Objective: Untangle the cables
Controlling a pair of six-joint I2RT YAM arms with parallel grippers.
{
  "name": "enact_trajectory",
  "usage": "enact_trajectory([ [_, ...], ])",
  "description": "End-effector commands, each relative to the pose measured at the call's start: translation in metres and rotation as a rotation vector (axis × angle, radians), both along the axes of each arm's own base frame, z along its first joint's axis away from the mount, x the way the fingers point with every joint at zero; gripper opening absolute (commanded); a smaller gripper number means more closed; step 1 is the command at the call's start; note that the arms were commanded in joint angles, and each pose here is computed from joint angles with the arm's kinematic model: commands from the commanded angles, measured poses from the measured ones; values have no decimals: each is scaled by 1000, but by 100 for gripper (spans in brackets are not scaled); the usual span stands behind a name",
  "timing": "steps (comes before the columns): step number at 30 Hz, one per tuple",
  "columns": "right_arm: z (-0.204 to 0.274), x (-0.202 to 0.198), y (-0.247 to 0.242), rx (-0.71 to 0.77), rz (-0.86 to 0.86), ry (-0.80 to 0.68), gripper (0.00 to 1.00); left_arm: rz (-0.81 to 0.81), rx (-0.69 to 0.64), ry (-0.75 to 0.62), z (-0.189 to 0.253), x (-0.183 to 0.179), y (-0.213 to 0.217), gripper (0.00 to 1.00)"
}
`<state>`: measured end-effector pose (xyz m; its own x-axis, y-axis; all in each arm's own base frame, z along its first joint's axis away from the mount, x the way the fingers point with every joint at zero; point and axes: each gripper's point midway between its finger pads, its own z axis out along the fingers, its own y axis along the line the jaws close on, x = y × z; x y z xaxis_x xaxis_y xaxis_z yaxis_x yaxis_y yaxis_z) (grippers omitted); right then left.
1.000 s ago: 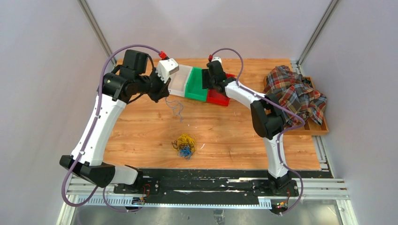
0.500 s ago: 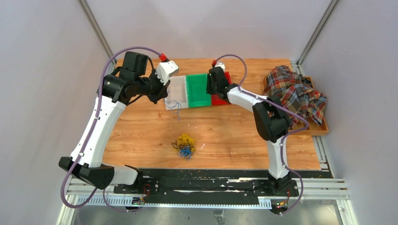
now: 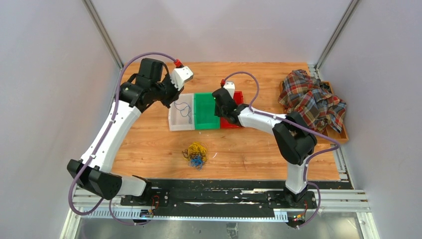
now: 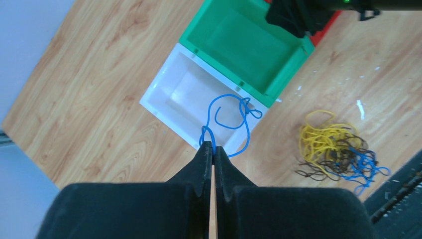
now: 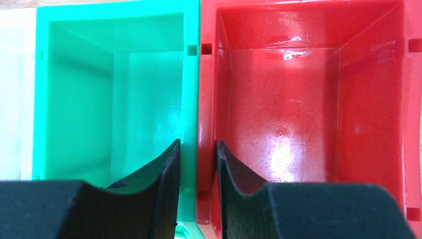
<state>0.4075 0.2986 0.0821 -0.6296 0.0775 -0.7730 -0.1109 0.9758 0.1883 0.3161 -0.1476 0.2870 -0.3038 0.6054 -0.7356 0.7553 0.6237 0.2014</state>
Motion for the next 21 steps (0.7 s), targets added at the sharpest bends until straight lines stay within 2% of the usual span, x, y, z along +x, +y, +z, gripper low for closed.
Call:
enact_trajectory([
  [1, -10, -17, -11, -18, -99, 37, 20, 32, 53, -150, 6, 33, 5, 0],
  [6, -8, -17, -12, 19, -142, 41, 28, 81, 115, -214, -13, 53, 16, 0],
  [8, -5, -18, -11, 33, -147, 41, 36, 89, 130, -210, -26, 58, 17, 0],
  [12, 5, -20, -10, 65, -154, 35, 60, 92, 162, -169, -65, 66, 17, 0],
  [17, 27, -28, -16, 84, -123, 5, 67, 99, 204, -147, -107, 83, 16, 0],
  [21, 50, -39, -24, 110, -90, -43, 69, 91, 198, -92, -134, 88, 10, 0],
])
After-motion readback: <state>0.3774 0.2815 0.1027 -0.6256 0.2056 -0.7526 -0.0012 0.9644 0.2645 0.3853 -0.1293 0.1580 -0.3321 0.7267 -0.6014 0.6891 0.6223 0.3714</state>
